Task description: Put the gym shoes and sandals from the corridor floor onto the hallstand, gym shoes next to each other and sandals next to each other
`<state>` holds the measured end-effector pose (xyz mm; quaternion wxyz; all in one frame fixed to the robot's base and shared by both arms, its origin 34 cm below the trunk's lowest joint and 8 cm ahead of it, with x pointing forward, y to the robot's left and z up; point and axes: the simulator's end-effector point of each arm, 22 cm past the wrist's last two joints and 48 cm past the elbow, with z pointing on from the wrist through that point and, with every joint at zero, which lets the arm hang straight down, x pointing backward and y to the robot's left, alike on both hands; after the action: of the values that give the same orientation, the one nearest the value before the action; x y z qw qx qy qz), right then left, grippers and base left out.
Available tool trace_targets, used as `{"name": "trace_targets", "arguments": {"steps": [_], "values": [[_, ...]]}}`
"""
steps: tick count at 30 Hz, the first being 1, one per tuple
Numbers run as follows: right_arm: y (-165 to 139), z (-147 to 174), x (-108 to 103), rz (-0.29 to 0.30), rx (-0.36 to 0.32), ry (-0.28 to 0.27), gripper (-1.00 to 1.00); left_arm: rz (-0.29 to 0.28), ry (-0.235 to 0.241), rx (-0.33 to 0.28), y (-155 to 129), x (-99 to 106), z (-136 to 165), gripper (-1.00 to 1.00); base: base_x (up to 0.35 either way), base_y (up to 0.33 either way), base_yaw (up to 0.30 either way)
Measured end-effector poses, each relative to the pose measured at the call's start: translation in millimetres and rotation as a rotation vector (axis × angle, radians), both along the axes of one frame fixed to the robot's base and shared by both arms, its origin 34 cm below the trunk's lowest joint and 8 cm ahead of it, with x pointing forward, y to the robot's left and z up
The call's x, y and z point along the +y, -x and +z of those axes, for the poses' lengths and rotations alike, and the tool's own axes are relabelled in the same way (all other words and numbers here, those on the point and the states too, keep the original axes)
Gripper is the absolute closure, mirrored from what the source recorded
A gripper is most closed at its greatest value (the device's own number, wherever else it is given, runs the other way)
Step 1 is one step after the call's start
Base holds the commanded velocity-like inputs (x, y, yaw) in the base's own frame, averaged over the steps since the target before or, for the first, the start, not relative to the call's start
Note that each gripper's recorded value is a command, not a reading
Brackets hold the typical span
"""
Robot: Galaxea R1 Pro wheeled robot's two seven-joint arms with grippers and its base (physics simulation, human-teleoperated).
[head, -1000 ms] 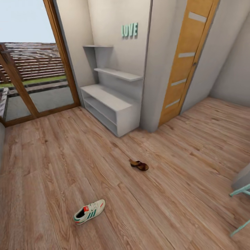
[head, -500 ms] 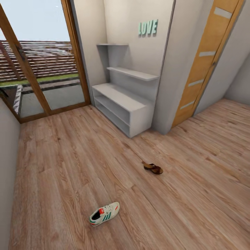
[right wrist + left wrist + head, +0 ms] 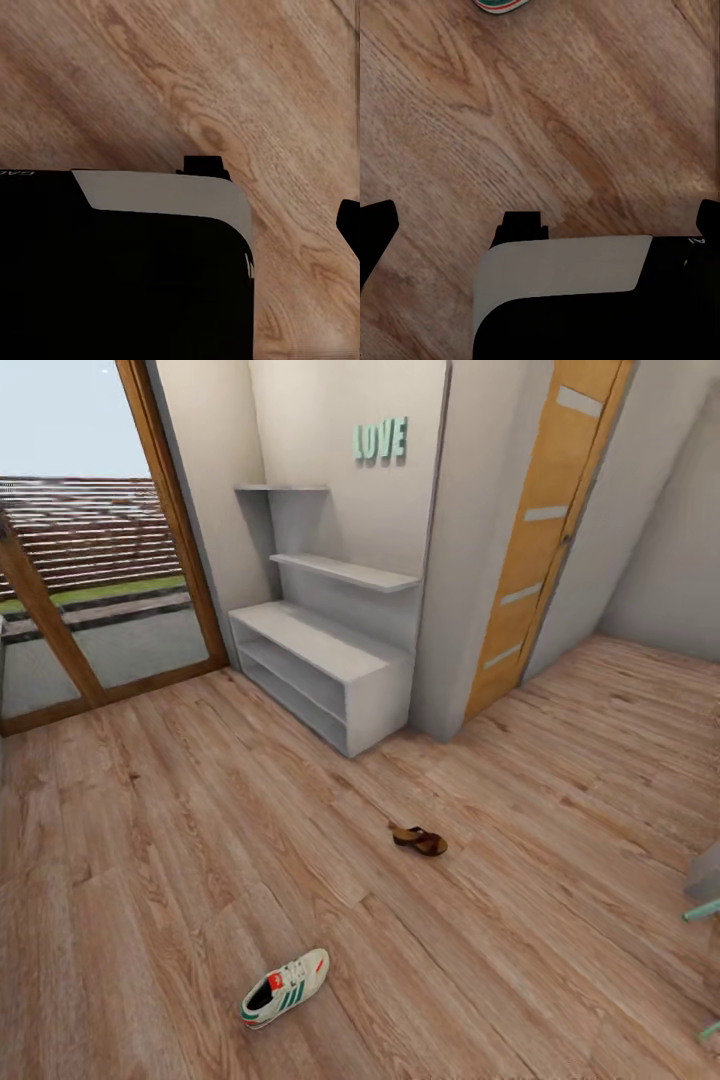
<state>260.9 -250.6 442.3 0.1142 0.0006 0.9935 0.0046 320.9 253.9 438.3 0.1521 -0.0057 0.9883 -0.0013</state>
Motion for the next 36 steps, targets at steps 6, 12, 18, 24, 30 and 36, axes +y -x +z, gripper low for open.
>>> {"name": "trace_targets", "arguments": {"steps": [6,12,18,24,30,36], "values": [[0.0,0.0,0.0,0.000,0.000,0.000,-1.00,0.000,0.000,0.000,0.0,0.1,0.0,-1.00,0.010,0.149,-0.175],[0.0,0.0,0.0,0.000,0.000,0.000,-1.00,0.000,0.000,0.000,0.1,0.1,0.1,-1.00,0.064,0.159,-0.009],[-0.1,0.0,0.0,0.000,0.000,0.000,-1.00,0.000,0.000,-0.001,-0.4,0.1,0.1,-1.00,0.046,0.168,0.000],[-0.1,0.0,0.0,0.000,0.000,0.000,-1.00,0.000,0.000,-0.002,-1.1,0.1,0.1,-1.00,0.059,0.117,0.000],[0.0,0.1,0.0,0.000,0.000,0.000,-1.00,0.001,-0.001,-0.002,-1.1,0.4,0.3,-1.00,0.107,0.112,0.000],[0.0,0.0,0.0,0.000,0.000,0.000,-1.00,0.001,-0.001,-0.002,-1.1,0.4,0.2,-1.00,0.148,0.192,0.000]]}}
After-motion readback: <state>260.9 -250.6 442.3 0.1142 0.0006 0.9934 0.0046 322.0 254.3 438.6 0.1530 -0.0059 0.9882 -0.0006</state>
